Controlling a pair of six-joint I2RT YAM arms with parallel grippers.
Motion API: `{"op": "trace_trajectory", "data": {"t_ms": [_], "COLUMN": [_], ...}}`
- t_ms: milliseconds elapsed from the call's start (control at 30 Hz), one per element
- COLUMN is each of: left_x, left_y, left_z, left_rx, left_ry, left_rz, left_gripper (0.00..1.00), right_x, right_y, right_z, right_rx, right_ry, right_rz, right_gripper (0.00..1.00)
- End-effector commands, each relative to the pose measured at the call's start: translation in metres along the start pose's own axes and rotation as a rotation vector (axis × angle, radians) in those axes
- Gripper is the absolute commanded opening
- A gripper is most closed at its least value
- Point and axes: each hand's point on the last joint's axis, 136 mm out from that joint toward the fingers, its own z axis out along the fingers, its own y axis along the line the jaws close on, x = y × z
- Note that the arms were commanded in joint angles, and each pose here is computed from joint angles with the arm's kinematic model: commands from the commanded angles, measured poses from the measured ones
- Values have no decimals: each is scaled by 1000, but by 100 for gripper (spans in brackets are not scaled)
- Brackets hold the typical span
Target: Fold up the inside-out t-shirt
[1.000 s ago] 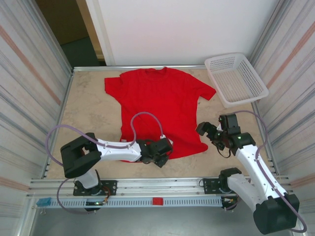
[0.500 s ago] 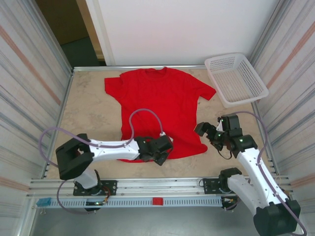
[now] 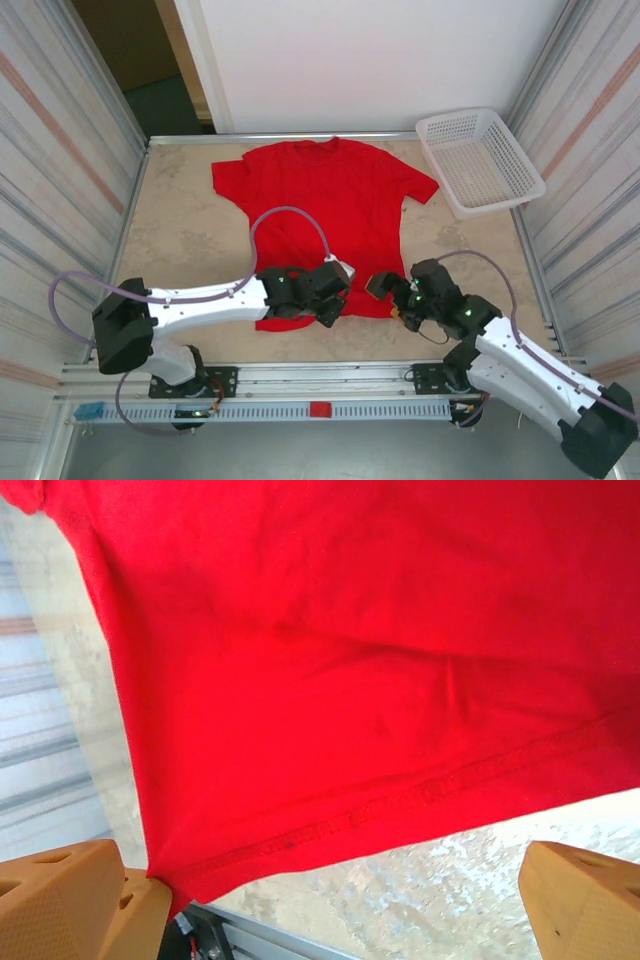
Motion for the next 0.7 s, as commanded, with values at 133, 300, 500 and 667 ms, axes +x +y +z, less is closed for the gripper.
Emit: {"op": "trace_trajectory", "data": {"t_ms": [133,300,500,667], "left_x": [-18,-24,-29,-32], "left_y": [8,10,10,6], "left_z": [-23,-34,-40,-41], "left_rx": [12,28,37,55], "left_ry": [-141,-197,-225,-235], "left_rz": [-138,-170,-175,-171], "left_gripper": [0,0,0,0], "right_x": [1,10,27,38], "right_y": [15,22,36,53], "right_z": [-2,-3,2,16], "right_rx": [-107,-147,-163,-168], "right_ry": [-153,-173,-149,-139], "right_rz": [290,376,410,427], "right_gripper": [99,99,99,99]}}
